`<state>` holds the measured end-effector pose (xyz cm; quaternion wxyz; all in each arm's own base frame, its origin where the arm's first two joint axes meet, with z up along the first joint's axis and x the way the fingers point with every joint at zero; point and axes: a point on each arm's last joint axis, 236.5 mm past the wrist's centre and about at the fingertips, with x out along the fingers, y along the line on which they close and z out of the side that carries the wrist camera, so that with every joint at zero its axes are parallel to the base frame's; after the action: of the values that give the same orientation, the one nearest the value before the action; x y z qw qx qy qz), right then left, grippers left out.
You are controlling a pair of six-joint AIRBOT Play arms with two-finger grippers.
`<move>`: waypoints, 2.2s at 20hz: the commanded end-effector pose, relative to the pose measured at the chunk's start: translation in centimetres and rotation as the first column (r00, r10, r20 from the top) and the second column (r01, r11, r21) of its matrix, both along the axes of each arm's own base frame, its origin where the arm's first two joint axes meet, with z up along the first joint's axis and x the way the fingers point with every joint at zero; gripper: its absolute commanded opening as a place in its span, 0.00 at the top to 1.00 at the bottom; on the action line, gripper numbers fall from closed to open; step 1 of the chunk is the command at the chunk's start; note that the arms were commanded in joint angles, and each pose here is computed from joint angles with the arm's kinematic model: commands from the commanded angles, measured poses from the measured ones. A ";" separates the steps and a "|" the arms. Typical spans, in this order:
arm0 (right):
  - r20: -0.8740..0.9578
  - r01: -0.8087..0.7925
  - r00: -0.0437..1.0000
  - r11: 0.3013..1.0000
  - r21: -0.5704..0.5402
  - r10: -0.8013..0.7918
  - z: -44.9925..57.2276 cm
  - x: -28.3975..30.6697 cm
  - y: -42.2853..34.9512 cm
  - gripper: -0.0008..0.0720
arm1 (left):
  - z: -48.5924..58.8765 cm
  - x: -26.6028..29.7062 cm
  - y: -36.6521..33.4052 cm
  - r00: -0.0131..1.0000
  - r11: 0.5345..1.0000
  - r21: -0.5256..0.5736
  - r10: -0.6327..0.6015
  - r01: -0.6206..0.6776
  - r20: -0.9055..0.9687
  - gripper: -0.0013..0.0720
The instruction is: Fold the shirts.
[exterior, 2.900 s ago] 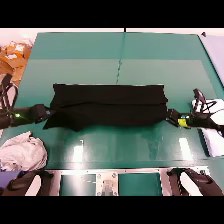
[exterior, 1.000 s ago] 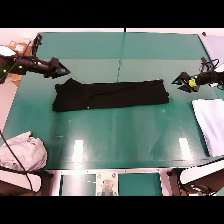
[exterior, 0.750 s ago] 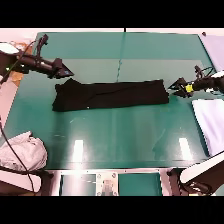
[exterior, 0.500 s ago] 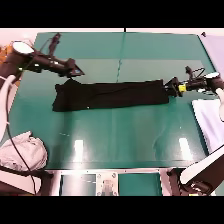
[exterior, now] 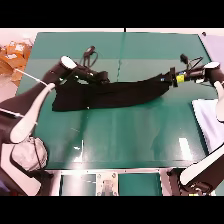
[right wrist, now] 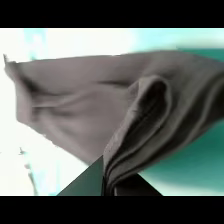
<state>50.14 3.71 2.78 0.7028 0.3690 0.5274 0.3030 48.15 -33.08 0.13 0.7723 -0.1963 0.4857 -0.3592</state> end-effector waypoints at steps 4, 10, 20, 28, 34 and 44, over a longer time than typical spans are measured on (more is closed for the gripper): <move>0.276 -0.079 0.960 0.993 0.088 0.052 19.0 -4.8 6.6 0.96 | -4.9 -0.8 -7.6 0.997 0.996 -0.071 0.054 -0.058 -0.057 0.95; 0.212 -0.137 0.968 0.991 -0.002 0.135 19.0 -7.6 11.4 0.96 | -6.0 -2.8 -12.5 0.990 0.988 -0.151 -0.037 0.016 -0.137 0.95; 0.176 -0.127 0.975 0.989 -0.071 0.138 16.8 -6.9 18.2 0.96 | 1.8 -1.6 4.5 0.938 0.959 0.089 -0.239 0.269 -0.251 0.95; 0.201 -0.139 0.969 0.990 -0.028 0.142 5.8 -6.4 39.6 0.96 | 14.8 2.8 25.6 0.983 0.943 0.277 0.179 -0.184 0.045 0.95; 0.324 0.009 0.946 0.999 -0.049 0.007 -3.0 -5.8 48.3 0.22 | 13.6 0.9 28.1 0.987 0.942 0.297 0.162 -0.155 0.001 0.95; 0.033 0.021 0.999 0.985 -0.169 -0.016 1.3 1.0 15.7 0.22 | 13.0 1.5 28.2 0.986 0.941 0.296 0.167 -0.164 0.018 0.95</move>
<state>52.80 28.22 6.22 0.7766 0.3060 0.4685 0.2895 49.64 -4.99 13.20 0.8178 -0.1207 0.5196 -0.2160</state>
